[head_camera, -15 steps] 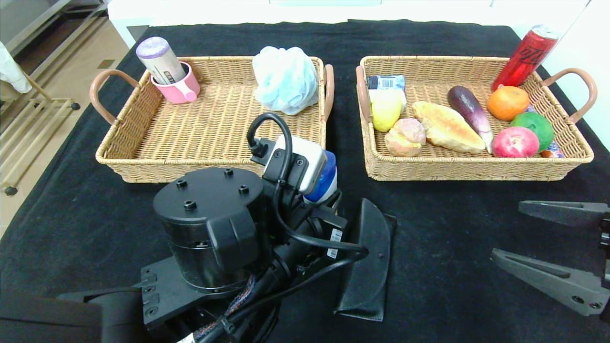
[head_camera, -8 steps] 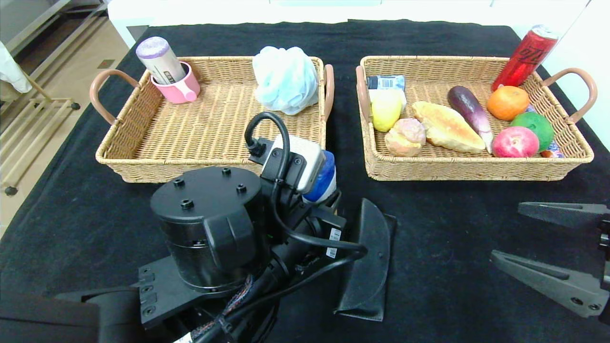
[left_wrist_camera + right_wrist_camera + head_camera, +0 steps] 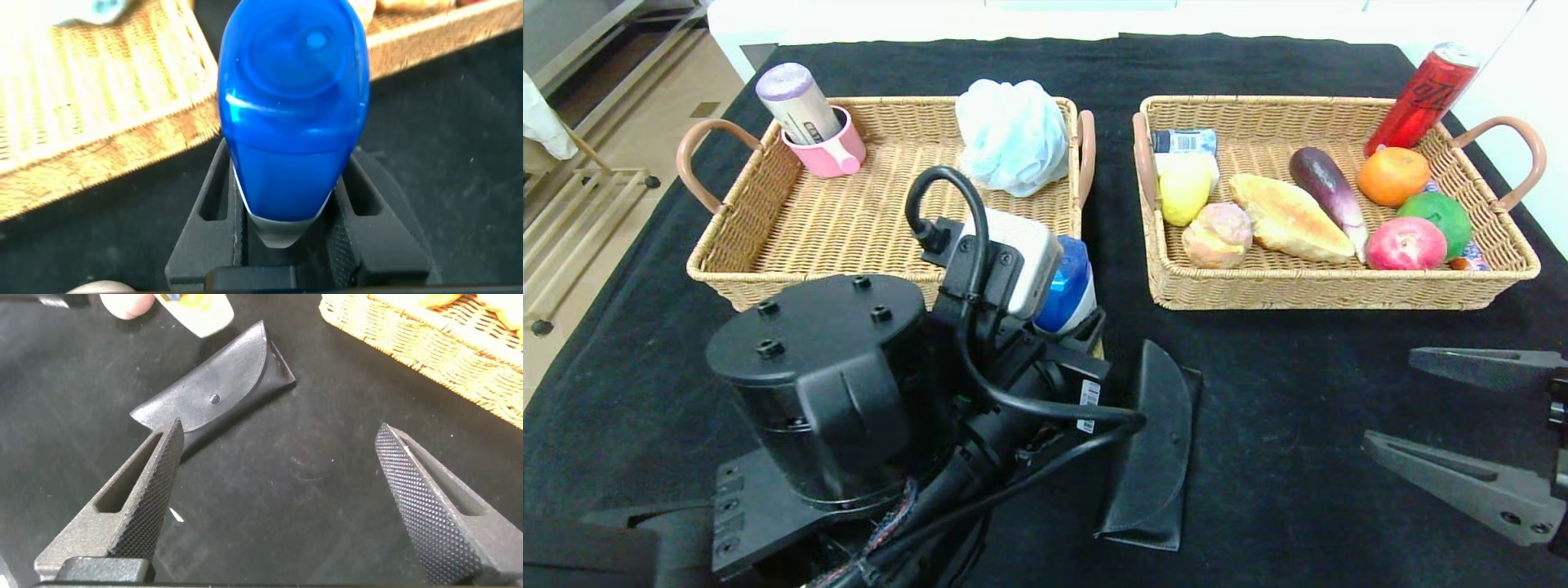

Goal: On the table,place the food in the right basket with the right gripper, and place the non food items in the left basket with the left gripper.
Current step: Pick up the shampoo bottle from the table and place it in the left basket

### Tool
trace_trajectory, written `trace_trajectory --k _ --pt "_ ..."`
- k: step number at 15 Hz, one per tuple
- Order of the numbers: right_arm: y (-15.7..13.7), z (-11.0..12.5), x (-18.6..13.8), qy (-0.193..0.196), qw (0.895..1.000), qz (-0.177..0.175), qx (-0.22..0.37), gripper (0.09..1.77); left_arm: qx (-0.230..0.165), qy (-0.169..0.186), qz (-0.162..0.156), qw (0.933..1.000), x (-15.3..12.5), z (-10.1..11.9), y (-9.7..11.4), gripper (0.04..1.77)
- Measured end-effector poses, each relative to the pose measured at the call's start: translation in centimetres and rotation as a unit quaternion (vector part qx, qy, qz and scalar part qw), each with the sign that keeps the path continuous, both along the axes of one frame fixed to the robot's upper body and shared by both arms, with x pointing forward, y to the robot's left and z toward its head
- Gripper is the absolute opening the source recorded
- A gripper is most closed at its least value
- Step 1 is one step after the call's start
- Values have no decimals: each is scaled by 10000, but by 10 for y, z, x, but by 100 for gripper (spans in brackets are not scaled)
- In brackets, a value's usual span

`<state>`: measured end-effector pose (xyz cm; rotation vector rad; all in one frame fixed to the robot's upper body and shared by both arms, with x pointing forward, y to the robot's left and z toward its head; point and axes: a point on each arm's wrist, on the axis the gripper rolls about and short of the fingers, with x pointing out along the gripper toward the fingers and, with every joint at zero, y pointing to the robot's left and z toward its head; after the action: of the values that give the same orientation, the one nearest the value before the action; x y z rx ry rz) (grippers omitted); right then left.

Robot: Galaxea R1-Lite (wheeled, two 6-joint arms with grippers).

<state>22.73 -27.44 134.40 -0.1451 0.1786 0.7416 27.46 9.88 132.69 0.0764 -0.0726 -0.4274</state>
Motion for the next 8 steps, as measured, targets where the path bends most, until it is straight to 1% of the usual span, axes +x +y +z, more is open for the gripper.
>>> trace_trajectory --k 5,8 --pt "2 -3 3 80 10000 17 -38 171 -207 -120 7 9997 -12 24 19 59" --pt "2 -4 3 93 9999 15 -42 171 -363 -231 117 9990 -15 39 32 59"
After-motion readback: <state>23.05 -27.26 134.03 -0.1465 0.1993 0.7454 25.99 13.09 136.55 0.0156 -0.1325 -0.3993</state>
